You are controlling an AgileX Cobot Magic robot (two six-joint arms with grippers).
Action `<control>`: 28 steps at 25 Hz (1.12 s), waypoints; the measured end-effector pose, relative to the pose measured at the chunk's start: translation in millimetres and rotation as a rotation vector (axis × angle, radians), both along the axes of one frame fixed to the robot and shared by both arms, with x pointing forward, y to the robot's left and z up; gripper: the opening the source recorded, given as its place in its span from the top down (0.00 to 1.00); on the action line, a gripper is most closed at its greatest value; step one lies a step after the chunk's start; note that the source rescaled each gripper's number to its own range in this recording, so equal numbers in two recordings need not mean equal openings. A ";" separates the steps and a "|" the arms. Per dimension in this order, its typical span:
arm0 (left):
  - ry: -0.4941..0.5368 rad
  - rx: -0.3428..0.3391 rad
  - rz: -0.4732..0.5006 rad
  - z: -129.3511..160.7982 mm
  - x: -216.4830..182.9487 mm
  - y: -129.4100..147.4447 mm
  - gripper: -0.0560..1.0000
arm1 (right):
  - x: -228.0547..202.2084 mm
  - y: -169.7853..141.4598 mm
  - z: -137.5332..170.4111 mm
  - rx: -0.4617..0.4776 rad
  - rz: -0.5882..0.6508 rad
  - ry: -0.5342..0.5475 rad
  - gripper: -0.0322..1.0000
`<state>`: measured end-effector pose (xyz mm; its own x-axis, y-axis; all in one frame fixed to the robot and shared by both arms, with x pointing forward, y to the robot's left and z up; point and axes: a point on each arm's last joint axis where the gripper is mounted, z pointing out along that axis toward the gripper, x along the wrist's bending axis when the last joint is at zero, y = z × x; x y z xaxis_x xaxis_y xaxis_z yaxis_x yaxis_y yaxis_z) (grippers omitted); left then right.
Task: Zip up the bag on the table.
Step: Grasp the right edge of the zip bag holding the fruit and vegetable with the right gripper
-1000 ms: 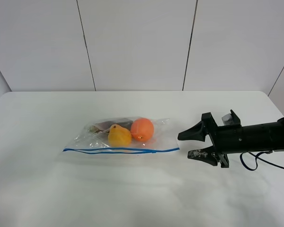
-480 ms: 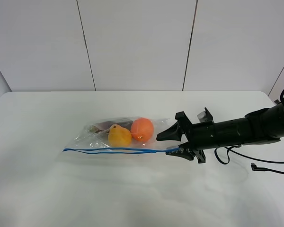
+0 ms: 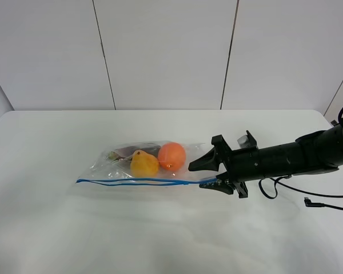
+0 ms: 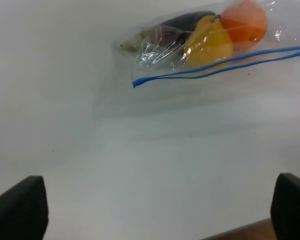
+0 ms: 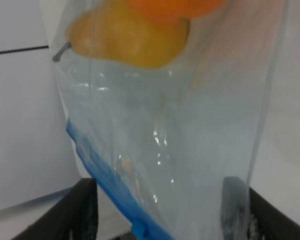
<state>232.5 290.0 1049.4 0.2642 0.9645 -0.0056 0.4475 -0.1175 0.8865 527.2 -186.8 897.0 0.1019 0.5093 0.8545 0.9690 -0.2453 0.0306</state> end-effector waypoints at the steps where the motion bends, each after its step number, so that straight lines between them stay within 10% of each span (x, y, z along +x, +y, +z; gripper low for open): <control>1: 0.000 0.000 0.000 0.0 0.0 0.0 0.00 | -1.0 0.5 0.3 0.004 0.012 0.002 0.21; 14: -0.001 0.004 0.003 0.0 0.1 0.4 0.00 | -2.3 -2.2 0.1 0.004 0.031 0.007 0.23; 23: -0.001 0.005 0.003 0.0 0.1 0.4 0.00 | -2.2 -3.9 -1.4 -0.017 0.032 0.006 0.83; 28: -0.001 0.005 0.002 0.0 0.1 0.4 0.00 | -2.2 -4.1 -1.6 -0.023 0.040 -0.006 0.97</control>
<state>232.6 290.4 1049.3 0.2620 0.9651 -0.0003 0.4471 -0.1211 0.8863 525.0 -190.9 895.4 0.0758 0.5324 0.8431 0.9778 -0.2055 0.0418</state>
